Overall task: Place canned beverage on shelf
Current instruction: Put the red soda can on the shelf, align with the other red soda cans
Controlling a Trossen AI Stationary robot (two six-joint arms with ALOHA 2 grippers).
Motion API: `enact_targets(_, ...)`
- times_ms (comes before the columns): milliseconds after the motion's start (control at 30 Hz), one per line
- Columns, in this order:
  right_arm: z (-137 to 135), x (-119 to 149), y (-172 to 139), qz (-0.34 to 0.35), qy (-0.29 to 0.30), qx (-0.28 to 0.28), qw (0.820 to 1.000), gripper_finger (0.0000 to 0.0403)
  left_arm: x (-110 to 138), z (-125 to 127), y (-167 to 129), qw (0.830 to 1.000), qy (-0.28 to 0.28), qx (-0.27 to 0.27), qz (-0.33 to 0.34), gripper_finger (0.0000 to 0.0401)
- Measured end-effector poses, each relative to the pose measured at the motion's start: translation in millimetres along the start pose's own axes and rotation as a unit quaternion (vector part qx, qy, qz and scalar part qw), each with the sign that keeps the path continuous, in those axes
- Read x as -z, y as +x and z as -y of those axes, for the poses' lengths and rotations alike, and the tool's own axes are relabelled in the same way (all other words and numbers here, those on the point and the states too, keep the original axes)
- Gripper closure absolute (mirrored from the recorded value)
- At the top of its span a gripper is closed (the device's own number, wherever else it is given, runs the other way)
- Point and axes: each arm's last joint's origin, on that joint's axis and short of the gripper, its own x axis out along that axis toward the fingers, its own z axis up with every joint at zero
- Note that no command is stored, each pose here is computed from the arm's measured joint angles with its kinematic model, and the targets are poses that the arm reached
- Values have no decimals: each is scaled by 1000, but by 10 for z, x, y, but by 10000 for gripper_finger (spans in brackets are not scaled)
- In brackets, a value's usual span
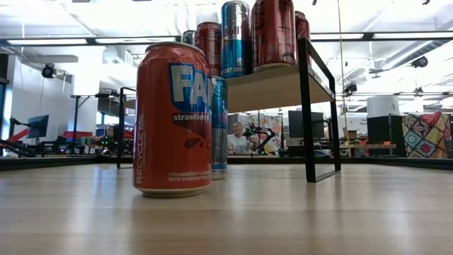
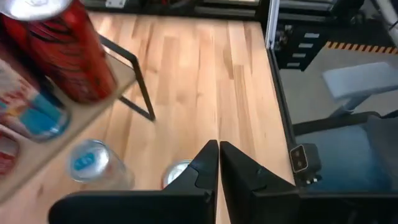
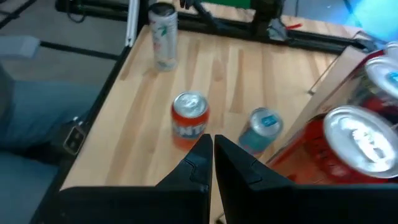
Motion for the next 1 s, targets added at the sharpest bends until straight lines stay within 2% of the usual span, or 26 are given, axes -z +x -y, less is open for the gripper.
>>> enact_targets(167,-167,107,-20,-28,-13,-24,999,394,118,232,270,999,22,-5,-37,379)
enact_targets(300,-314,159,-60,-34,-5,-46,998,394,193,343,451,998,23,-9,-55,333)
enact_targets(433,-473,233,-98,-43,1,-69,997,394,313,393,683,996,18,-32,-80,263)
enact_targets(600,-624,340,-129,-55,13,-86,995,394,468,433,966,992,29,-79,-96,157)
enact_targets(767,-732,425,-117,-48,11,-102,993,394,544,422,1068,987,48,-115,-102,74)
enact_targets(867,-770,460,-103,-44,11,-109,993,394,553,411,1086,985,52,-132,-97,52)
enact_targets(1000,-778,501,-77,-45,10,-110,993,394,554,387,1088,983,55,-150,-91,47)
